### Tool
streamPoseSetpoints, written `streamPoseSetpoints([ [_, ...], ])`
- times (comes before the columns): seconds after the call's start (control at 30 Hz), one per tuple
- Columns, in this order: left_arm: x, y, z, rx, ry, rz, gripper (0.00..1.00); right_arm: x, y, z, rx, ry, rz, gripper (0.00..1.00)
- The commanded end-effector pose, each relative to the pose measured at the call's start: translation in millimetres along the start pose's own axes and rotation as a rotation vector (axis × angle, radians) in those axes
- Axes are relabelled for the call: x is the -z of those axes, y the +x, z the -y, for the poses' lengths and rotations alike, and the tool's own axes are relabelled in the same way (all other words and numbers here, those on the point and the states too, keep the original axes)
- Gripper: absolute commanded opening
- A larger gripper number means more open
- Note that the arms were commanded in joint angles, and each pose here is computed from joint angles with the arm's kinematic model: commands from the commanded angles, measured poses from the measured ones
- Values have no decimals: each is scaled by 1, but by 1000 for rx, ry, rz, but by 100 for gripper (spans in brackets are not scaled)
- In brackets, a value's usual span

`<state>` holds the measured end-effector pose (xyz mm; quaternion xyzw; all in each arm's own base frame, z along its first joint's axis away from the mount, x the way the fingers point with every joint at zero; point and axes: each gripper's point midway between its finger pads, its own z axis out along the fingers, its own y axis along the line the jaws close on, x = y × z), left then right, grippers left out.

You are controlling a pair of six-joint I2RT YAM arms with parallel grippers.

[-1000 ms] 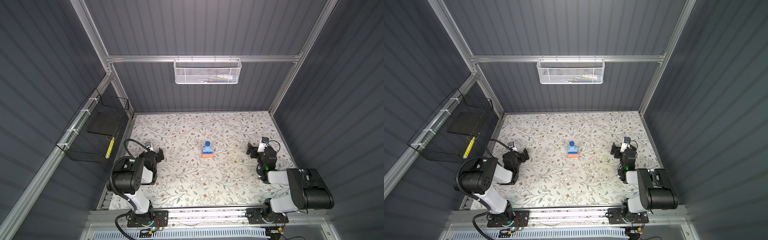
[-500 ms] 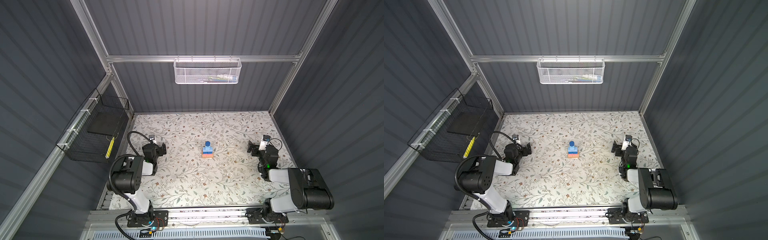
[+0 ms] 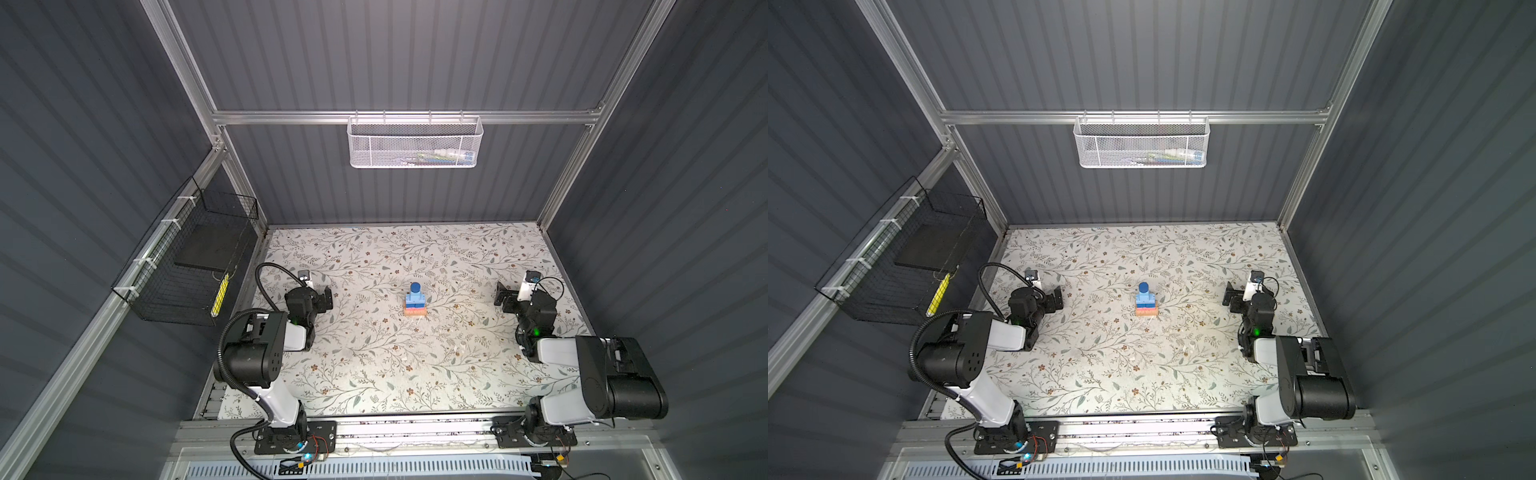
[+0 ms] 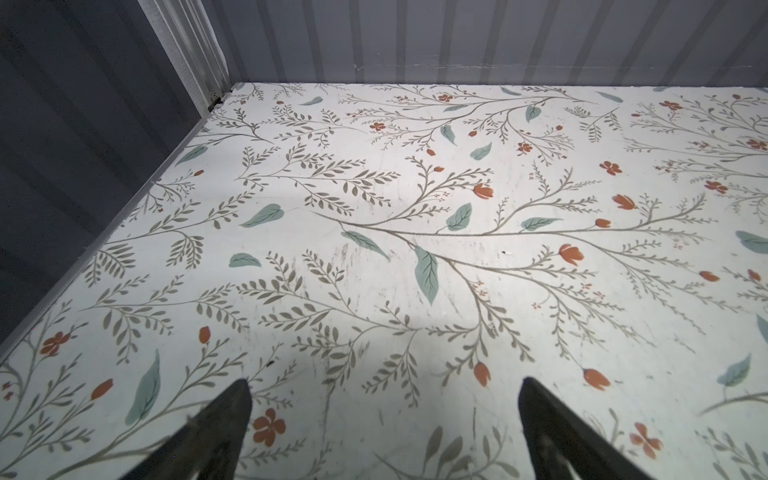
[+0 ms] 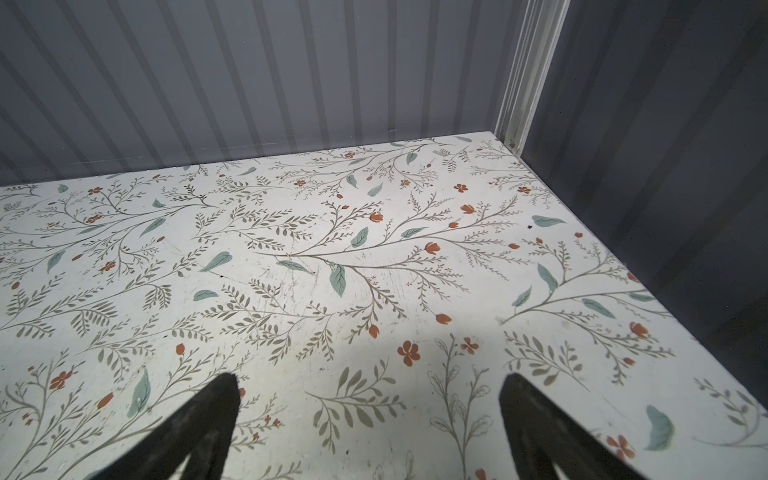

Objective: Build the wood block tower

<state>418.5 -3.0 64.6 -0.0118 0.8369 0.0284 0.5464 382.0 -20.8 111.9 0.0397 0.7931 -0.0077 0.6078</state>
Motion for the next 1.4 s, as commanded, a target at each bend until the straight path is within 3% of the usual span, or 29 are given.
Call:
streamPoseSetpoints([
  [0.0,-1,2,2,-20,11,-4,100,-2,-9,2,-4,8,21,99],
  [1.37,-1,2,2,-21,11,-3,100,-2,-9,2,-10,4,19,99],
])
